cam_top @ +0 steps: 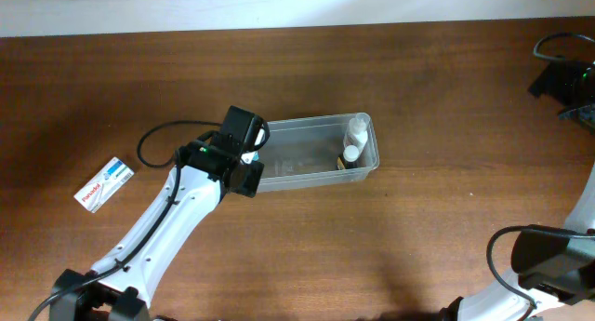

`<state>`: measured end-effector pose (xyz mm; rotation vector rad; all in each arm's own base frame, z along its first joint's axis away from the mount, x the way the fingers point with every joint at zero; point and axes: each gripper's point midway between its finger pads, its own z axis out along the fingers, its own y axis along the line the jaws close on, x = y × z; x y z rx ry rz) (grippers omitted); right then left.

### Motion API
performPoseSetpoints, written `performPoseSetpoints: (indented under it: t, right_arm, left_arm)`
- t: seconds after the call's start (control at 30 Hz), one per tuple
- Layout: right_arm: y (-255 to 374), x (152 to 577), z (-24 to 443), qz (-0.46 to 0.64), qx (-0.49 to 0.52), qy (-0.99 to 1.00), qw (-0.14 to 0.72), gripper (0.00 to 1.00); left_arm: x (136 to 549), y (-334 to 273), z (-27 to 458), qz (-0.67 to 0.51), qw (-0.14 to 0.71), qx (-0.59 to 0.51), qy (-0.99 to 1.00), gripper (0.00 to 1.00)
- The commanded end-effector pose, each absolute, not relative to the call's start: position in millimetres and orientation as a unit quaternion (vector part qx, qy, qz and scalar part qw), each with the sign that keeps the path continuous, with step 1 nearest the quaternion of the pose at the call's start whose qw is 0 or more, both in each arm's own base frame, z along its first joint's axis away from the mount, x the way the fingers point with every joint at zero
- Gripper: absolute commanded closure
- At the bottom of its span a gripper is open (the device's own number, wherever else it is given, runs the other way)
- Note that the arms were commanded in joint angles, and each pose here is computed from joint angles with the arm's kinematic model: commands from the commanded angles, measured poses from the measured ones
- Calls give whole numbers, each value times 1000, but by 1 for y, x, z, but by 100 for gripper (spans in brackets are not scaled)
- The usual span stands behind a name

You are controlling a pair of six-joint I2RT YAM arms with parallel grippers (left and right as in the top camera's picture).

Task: Pack container
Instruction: 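Lower the tube upright into the container beside the gold tin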

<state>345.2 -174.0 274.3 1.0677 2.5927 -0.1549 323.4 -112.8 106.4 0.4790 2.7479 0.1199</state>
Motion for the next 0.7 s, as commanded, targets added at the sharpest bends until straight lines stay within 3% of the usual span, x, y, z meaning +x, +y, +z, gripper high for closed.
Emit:
performPoseSetpoints:
  t: [0.0,0.1,0.33,0.67]
  right_arm:
    - [-174,344,284,-56,378,906,180,2]
    - [-174,344,284,-56,378,906,180,2]
    - [-174,344,284,-56,378,906,180,2]
    - [-174,344,284,-56,378,906,180,2]
  left_arm:
    - [327,-116,103,35,179,164,969,43]
    - [330,-117,105,33,186,163,968,43]
    - [329,-117,105,33,186,163,968,65]
    - [330,-116,105,35,187,163,968,66]
